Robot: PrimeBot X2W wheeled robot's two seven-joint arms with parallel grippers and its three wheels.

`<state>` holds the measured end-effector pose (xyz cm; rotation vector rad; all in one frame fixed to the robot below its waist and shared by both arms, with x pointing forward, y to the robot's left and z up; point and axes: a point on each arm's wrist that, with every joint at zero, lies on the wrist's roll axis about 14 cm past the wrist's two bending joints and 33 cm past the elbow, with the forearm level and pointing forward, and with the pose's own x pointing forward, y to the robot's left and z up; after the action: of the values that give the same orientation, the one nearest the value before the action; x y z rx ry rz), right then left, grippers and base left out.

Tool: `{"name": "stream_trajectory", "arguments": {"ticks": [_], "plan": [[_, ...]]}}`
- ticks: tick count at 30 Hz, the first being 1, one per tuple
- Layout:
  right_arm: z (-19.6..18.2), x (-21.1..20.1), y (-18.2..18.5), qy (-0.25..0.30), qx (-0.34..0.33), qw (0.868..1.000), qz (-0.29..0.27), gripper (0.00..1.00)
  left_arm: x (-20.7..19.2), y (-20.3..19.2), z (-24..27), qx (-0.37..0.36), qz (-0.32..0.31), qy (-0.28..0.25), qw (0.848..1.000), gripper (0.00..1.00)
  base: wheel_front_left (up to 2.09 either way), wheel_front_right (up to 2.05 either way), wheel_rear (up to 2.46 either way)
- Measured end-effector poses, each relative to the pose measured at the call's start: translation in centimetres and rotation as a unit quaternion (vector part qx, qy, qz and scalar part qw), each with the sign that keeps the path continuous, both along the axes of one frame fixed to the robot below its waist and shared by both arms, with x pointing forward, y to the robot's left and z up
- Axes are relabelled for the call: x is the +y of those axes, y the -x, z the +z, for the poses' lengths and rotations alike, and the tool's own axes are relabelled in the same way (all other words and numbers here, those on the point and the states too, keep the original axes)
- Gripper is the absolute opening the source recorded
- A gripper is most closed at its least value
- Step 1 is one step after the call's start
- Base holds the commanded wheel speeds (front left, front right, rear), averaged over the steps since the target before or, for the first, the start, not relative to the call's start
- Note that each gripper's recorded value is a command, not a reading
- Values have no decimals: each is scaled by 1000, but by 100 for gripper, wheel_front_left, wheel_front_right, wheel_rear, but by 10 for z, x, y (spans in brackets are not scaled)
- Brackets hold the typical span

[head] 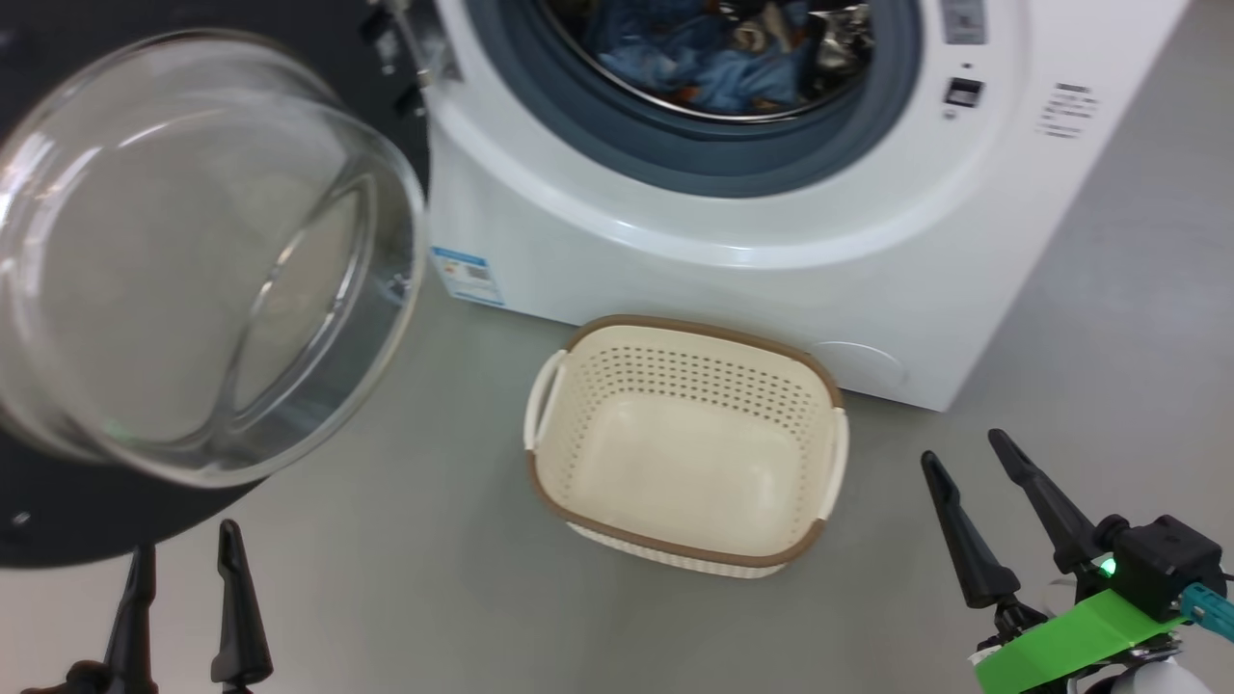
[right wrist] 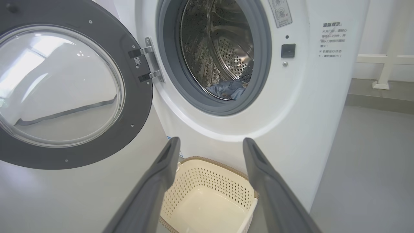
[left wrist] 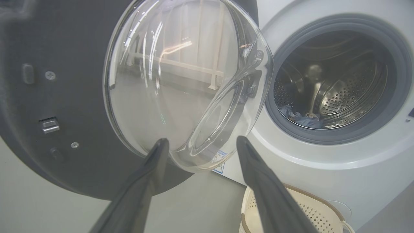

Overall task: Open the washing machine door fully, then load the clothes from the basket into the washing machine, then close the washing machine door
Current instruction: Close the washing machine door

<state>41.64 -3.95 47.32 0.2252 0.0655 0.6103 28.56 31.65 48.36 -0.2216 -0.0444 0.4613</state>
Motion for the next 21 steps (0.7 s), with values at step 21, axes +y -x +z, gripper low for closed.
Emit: {"name": "stream_trajectory", "arguments": {"ticks": [21], "plan": [[6, 110, 12, -12, -11, 985, 172, 100, 42, 93, 4, 2, 145, 13, 989, 100, 0, 0, 0]]}}
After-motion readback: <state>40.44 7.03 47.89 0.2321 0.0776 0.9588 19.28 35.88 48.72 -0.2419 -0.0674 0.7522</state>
